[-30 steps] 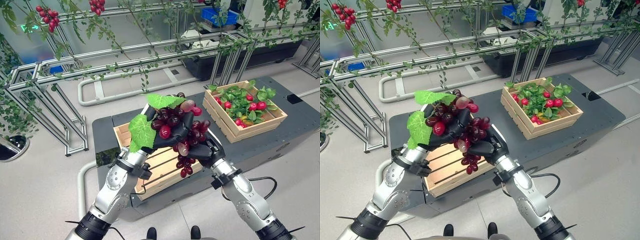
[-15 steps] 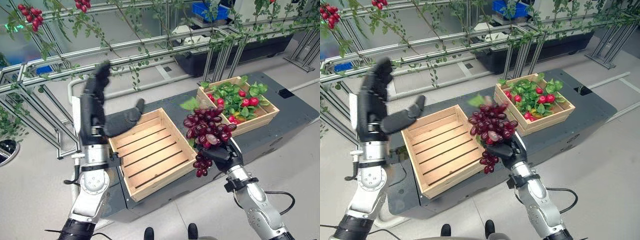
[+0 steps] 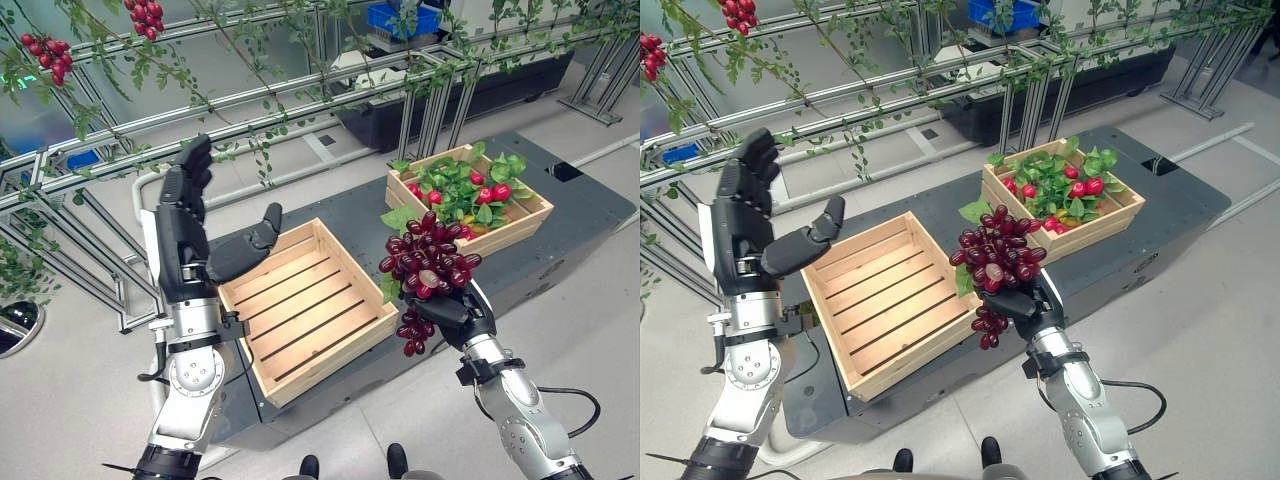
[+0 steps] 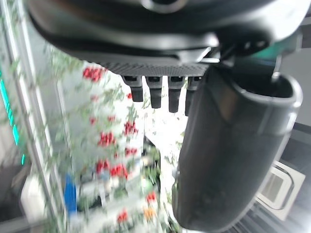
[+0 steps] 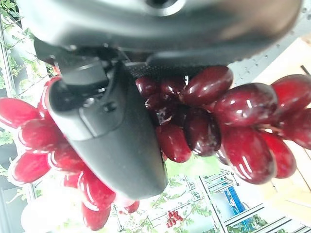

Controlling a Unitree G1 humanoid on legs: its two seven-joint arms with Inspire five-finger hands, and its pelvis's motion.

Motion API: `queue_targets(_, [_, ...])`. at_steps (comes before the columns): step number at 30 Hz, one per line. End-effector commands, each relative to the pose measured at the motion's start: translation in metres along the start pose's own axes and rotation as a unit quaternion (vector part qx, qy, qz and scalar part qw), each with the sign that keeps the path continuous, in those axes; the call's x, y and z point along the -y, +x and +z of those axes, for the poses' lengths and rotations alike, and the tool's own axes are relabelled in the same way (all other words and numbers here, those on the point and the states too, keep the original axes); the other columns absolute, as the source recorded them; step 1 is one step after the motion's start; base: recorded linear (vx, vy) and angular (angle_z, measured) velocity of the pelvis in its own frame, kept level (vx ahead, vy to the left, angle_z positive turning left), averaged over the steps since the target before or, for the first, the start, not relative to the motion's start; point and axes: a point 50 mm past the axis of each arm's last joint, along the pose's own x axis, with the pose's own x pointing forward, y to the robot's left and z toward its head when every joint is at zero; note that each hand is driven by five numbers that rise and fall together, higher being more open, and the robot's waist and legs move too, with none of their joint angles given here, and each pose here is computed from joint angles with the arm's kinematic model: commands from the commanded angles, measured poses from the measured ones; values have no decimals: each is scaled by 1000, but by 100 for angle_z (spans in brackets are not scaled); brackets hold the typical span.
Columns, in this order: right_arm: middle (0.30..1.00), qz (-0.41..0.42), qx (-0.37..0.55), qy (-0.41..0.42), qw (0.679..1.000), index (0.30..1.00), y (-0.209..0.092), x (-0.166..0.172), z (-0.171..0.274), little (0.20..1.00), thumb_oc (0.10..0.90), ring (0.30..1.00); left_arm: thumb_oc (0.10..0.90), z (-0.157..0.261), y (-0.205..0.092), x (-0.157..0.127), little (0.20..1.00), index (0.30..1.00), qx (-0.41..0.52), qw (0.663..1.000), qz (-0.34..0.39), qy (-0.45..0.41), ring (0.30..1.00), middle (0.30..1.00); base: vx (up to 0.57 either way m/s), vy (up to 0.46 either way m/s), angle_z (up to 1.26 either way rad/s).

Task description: Pick up the fruits from the basket on one side to the basket on the other side

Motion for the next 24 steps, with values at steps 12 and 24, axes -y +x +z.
queue_targets(12, [300,117,203,49,971,300,30,-44,66,300,400,300,800,22,22,21,900,900,71,982,-151,-88,900,900,-169,350,-19])
queue_targets(24, [300,196,224,36,954,300,32,-49,76,300,400,300,800,30,31,42,900,900,80,969,-196,-126,900,900,-163,134,-49])
